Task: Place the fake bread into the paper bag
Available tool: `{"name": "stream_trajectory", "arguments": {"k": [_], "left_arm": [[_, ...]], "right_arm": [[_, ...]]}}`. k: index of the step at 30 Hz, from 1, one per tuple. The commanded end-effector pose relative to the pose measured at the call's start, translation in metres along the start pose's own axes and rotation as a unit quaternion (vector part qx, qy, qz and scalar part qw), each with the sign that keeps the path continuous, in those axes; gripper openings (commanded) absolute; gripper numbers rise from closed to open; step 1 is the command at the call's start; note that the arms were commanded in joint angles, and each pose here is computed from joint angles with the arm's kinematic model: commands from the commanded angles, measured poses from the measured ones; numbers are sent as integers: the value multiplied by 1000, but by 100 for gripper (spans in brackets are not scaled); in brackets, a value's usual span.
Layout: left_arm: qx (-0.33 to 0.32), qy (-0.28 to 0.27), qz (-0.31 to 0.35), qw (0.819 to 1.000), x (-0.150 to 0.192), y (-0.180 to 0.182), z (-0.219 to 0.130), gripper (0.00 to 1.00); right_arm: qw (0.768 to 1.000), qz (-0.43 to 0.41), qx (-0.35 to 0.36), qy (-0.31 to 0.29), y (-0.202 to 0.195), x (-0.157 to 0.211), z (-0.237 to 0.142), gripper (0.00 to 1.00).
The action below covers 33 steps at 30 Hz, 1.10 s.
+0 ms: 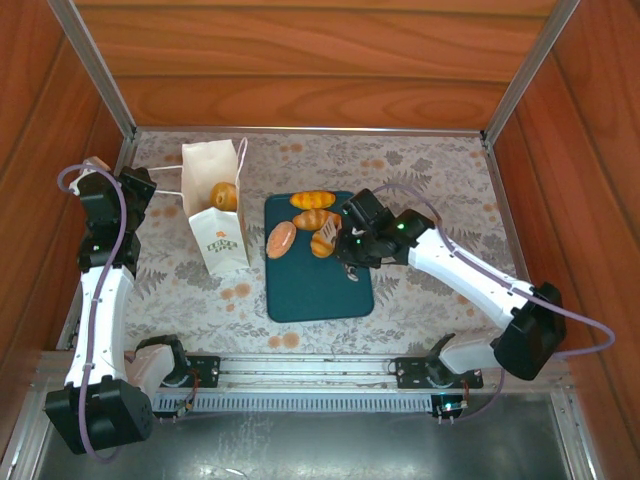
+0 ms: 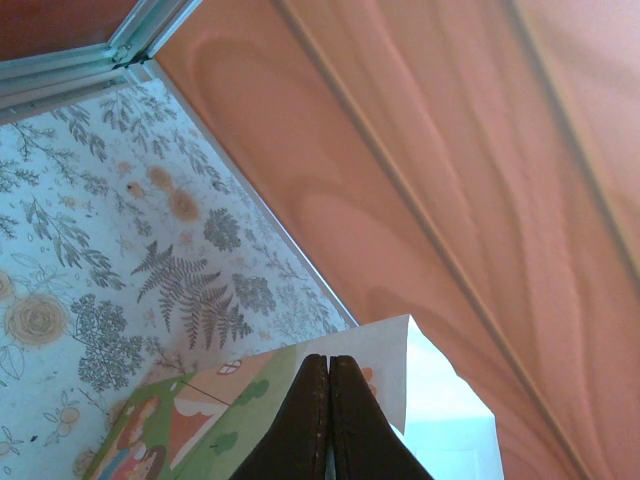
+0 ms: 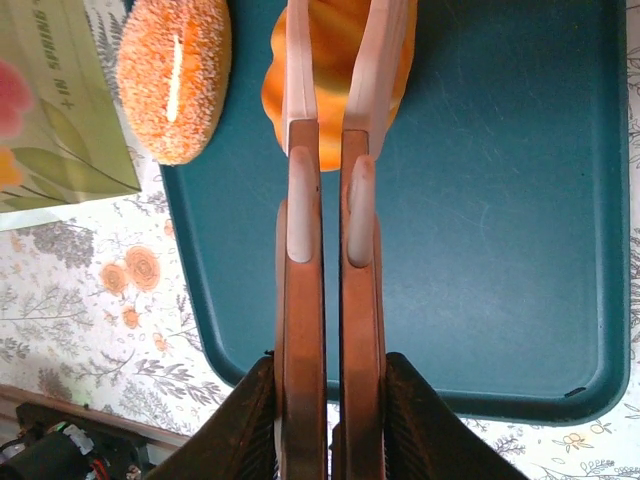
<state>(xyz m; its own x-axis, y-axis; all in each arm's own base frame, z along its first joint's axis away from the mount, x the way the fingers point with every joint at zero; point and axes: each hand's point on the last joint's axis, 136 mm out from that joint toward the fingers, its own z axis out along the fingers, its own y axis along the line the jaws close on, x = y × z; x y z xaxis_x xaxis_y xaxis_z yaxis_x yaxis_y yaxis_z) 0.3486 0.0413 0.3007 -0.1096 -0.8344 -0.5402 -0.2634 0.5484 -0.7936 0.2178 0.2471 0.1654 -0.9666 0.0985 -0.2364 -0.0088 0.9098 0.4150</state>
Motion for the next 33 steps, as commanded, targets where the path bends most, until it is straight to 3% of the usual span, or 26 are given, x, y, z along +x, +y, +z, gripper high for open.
{"name": "stream_trajectory", "arguments": {"k": [1, 15, 33], "left_arm": [[11, -13, 0, 1000, -8, -8, -4, 0], [10, -13, 1, 1000, -8, -7, -4, 0], [11, -12, 0, 1000, -7, -7, -5, 0]], "right_arm": [[999, -3, -38, -31, 13, -11, -19, 26], [981, -21, -163, -106, 70, -43, -93, 26], [929, -87, -287, -216, 164, -114, -193, 26]]}}
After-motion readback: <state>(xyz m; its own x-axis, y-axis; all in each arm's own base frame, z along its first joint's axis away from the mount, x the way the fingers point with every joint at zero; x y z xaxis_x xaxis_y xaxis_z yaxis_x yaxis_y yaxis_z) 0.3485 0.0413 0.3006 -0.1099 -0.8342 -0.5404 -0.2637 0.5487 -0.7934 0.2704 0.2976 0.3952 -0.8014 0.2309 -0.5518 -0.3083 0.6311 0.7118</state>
